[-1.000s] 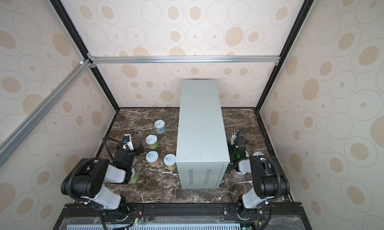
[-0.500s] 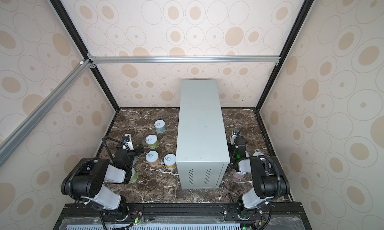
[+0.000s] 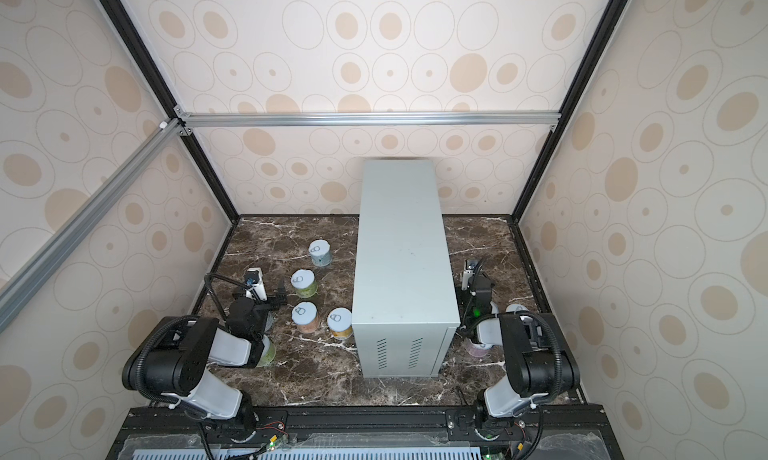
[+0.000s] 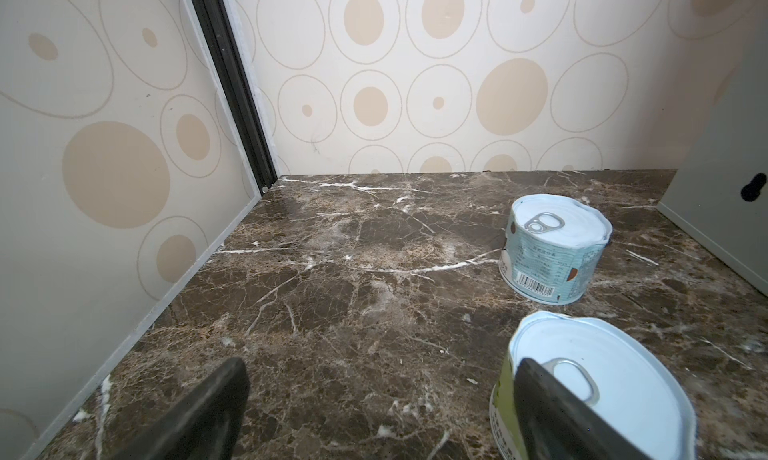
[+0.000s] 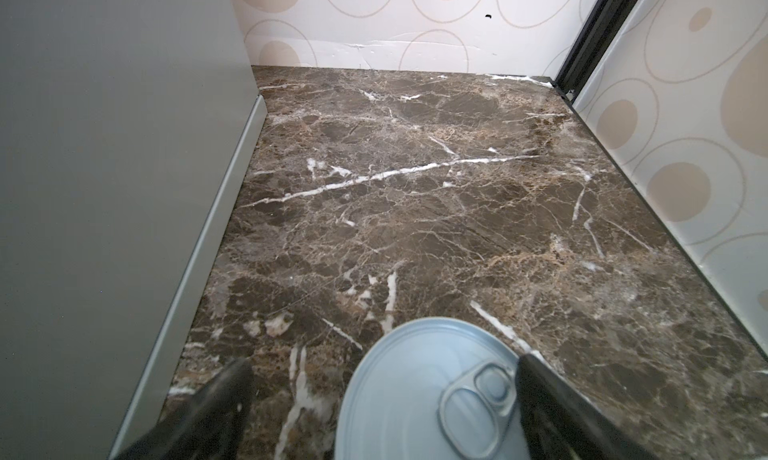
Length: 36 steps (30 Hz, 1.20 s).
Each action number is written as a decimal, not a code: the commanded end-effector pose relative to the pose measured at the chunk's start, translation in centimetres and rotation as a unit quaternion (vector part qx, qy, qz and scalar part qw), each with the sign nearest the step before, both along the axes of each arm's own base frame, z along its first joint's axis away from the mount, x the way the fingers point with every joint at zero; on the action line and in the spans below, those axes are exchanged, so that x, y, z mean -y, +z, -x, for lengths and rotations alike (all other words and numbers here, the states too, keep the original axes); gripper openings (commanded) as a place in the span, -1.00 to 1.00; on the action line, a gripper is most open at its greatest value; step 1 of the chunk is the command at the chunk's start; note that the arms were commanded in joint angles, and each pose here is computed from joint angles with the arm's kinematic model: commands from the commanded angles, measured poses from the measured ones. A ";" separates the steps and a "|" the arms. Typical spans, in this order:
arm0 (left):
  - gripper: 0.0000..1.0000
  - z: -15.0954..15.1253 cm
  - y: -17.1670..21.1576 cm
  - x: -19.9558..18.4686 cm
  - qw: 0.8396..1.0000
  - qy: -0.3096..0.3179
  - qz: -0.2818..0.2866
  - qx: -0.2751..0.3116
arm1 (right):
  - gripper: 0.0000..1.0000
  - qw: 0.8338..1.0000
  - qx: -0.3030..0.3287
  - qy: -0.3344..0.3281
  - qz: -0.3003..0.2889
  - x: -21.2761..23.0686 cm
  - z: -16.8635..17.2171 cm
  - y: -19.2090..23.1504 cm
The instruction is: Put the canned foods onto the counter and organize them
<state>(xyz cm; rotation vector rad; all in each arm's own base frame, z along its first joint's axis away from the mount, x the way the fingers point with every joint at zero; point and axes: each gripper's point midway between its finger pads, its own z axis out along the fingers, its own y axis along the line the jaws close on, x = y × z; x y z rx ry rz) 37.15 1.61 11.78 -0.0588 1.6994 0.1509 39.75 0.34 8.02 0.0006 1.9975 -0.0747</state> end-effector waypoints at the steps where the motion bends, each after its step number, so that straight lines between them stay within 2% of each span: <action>1: 0.98 -0.6 1.2 -0.1 1.000 -0.001 -0.007 0.020 | 1.00 1.000 0.021 -0.010 0.002 0.3 -0.1 1.2; 3: 0.98 -0.7 1.5 -0.6 1.000 0.014 -0.004 0.018 | 1.00 0.999 0.018 -0.049 0.001 1.5 0.3 2.2; 6: 0.98 -1.4 2.3 -1.3 0.999 0.035 -0.001 0.000 | 1.00 0.995 -0.031 -0.098 -0.003 2.9 1.2 3.8; 10: 0.98 -1.8 4.2 -1.6 0.999 0.048 0.007 -0.008 | 1.00 0.991 -0.030 -0.131 -0.022 3.7 2.2 5.9; 15: 0.98 -2.0 8.3 -1.9 0.997 0.060 0.038 -0.012 | 1.00 0.986 -0.050 -0.149 -0.053 3.8 4.1 8.8; 21: 0.98 -3.1 11.5 -0.5 0.992 0.034 0.098 -0.068 | 1.00 0.980 -0.096 -0.145 -0.099 2.7 6.6 11.1; 27: 0.98 -4.0 11.8 1.3 0.982 0.011 0.130 -0.137 | 1.00 0.971 -0.159 -0.139 -0.110 2.0 8.2 10.5; 36: 0.98 -5.8 10.6 4.8 0.970 -0.021 0.111 -0.215 | 1.00 0.956 -0.219 -0.135 -0.142 1.2 7.3 6.6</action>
